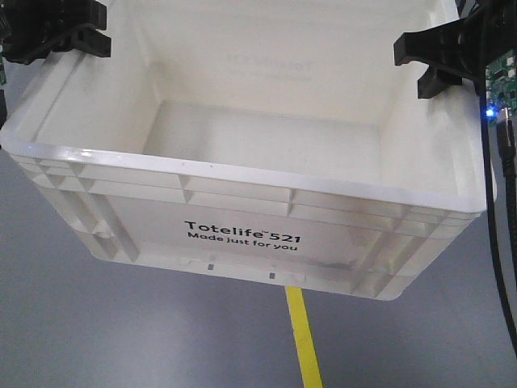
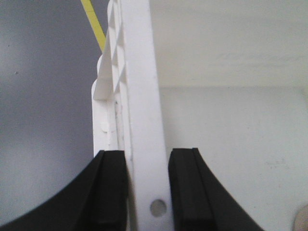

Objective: Place moving items into box and shelve
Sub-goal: 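Keep holding the crate while the base drives toward the blue shelving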

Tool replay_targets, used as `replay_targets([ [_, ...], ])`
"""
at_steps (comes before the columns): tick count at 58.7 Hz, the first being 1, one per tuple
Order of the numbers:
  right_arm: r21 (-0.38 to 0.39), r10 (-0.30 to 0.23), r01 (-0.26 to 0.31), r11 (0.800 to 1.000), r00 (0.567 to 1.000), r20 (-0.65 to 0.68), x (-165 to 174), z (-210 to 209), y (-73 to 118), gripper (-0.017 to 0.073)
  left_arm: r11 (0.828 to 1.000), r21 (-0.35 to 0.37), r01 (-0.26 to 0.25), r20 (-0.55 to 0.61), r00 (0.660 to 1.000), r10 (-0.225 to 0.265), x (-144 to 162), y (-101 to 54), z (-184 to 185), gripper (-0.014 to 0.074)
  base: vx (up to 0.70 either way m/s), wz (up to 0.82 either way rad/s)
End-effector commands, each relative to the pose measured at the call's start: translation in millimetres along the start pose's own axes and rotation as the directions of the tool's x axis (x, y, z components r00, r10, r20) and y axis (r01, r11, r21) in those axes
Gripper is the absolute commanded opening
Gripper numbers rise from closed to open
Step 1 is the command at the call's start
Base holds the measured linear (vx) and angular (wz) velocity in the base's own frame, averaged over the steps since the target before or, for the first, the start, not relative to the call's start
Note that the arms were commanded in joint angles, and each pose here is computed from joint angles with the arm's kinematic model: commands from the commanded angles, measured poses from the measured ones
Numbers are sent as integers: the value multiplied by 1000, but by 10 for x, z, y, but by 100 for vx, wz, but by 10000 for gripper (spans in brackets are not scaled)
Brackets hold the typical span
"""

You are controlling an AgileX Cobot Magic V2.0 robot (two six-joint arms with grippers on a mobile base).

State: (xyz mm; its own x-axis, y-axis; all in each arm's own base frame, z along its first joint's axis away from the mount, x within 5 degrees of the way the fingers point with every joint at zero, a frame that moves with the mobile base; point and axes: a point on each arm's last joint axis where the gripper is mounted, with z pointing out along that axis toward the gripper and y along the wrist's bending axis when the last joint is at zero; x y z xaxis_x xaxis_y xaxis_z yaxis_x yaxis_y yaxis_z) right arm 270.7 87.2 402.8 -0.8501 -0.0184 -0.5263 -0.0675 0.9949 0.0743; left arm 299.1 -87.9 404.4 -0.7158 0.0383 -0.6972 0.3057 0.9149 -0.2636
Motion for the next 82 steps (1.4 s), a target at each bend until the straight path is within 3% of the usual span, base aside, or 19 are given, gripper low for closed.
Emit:
replay_targets([
  [1,-111,8,14,994,982,190,-120,-304,88,-4,991,130,27,199,979,-53,-193,-247,-332,0,59,-31],
  [82,-111,8,13,994,982,188,-121,-300,89,-4,991,128,26,199,979,-52,-193,-246,-332,0,50,-47],
])
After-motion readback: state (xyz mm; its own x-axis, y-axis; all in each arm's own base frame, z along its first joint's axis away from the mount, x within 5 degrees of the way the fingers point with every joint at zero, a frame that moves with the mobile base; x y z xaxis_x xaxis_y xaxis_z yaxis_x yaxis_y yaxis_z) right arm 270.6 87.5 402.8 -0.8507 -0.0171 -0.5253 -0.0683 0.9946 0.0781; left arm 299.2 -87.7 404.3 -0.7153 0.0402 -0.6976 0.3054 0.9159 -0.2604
